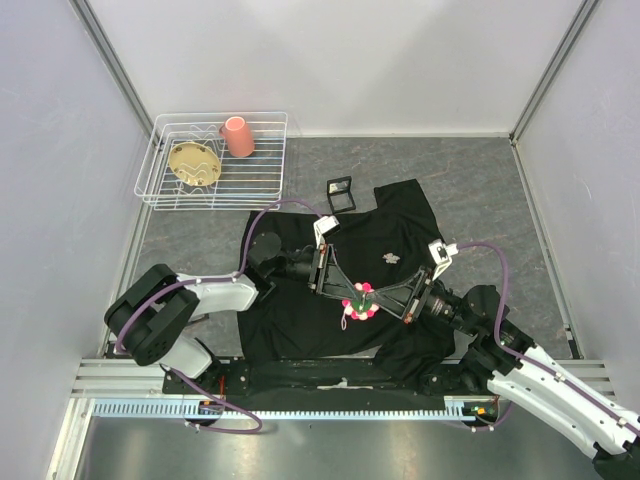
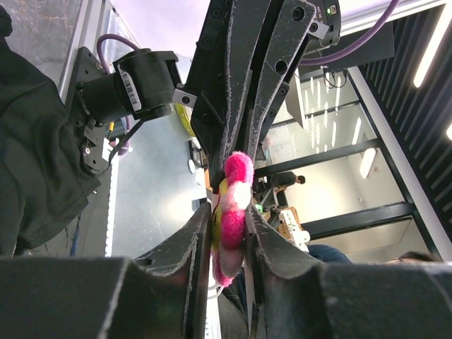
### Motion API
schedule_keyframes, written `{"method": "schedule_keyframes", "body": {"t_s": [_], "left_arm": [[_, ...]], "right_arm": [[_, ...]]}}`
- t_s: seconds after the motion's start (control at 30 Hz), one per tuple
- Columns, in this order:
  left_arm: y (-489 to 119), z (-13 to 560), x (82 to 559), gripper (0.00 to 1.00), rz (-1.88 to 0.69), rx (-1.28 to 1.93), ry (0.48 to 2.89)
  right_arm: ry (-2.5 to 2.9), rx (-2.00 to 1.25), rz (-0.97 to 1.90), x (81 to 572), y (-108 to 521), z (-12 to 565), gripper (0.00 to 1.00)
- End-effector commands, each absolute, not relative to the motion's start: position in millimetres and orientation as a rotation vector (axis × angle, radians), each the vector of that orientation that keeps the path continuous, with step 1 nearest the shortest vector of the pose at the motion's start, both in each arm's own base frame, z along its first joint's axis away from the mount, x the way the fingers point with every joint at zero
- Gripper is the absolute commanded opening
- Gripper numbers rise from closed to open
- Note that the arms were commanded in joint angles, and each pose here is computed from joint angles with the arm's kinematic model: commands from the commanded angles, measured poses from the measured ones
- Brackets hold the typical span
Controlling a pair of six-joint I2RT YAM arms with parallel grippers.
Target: Remove the brooch from the garment
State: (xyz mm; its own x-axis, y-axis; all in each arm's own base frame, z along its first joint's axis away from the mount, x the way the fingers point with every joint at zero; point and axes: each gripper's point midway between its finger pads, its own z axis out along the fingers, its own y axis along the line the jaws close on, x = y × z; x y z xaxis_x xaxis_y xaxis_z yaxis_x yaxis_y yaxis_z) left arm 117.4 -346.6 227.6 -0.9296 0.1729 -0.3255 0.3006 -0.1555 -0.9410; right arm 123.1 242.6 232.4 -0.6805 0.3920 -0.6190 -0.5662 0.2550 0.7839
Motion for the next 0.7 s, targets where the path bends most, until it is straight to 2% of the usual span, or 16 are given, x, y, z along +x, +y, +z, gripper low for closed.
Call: {"method": "schedule_keyframes", "body": {"t_s": [0.0,0.17,0.37,0.4,0.43,0.47,0.53,0.57,0.67], "left_arm": [[-351,247,118,0.25,-2.233,0.64,1.869],[-351,245,118,0.23,-2.228,0.639,1.882],[-351,247,118,0.05,-2.228,0.638,1.884],[-351,247,118,0.02,-2.222,0.642,1.881],[-351,244,119,0.02,-2.215,0.63,1.904],[-351,246,119,0.02,-2.207,0.631,1.903],[-352,239,121,0.02,-2.173,0.62,1.952],[-352,241,122,0.02,-2.159,0.614,1.953],[-352,237,125,0.02,-2.116,0.597,1.993]], "right_arm": [[1.692,-0.169,1.56,123,244,248,0.0],[1.694,-0.166,1.56,123,244,247,0.0],[1.741,-0.167,1.512,125,242,239,0.0],[1.743,-0.165,1.495,127,240,242,0.04],[1.751,-0.153,1.467,130,238,241,0.07],[1.789,-0.16,1.425,131,236,233,0.15],[1.82,-0.152,1.375,133,231,229,0.22],[1.821,-0.158,1.356,133,229,229,0.31],[1.819,-0.154,1.308,135,222,236,0.44]]}}
